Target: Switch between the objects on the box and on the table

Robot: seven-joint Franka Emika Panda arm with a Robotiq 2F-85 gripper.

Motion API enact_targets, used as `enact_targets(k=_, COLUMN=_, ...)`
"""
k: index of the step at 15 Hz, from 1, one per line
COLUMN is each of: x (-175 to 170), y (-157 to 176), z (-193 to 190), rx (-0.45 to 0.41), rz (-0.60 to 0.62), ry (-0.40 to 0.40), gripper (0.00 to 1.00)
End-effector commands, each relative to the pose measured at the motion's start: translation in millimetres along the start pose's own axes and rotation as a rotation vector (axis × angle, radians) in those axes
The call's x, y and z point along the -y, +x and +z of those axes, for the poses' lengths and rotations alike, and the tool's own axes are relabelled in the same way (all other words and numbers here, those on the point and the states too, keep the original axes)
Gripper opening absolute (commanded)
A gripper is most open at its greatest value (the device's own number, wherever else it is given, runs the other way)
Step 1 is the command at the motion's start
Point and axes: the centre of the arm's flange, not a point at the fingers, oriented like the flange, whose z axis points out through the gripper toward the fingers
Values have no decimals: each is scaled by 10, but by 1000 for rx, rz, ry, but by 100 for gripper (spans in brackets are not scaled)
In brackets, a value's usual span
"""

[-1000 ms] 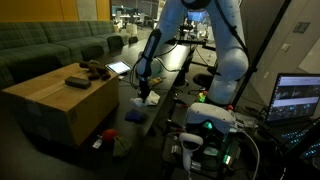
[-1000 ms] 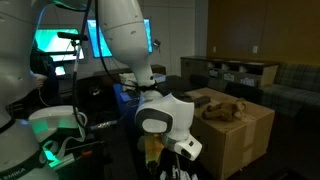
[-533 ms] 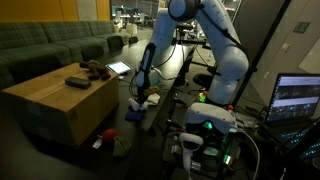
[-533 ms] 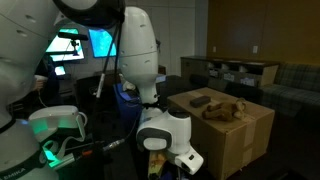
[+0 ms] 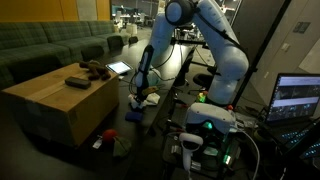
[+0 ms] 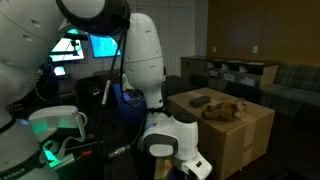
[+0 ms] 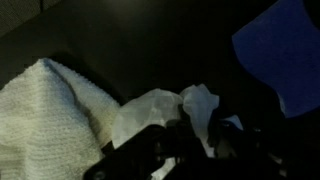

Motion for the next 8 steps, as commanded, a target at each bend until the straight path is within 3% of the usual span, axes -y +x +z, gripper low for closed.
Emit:
enact_targets(k=1, x=83, y=-110, z=-202, rx=38, rz=-47, ry=41, gripper=51)
enact_targets(k=5, x=276, y=-317, z=-449, rx=66, rz=-139, ry=115, gripper=82)
enact_targets(k=8, x=448, y=-448, z=-585, rx=85, rz=-229, ry=185, gripper=100)
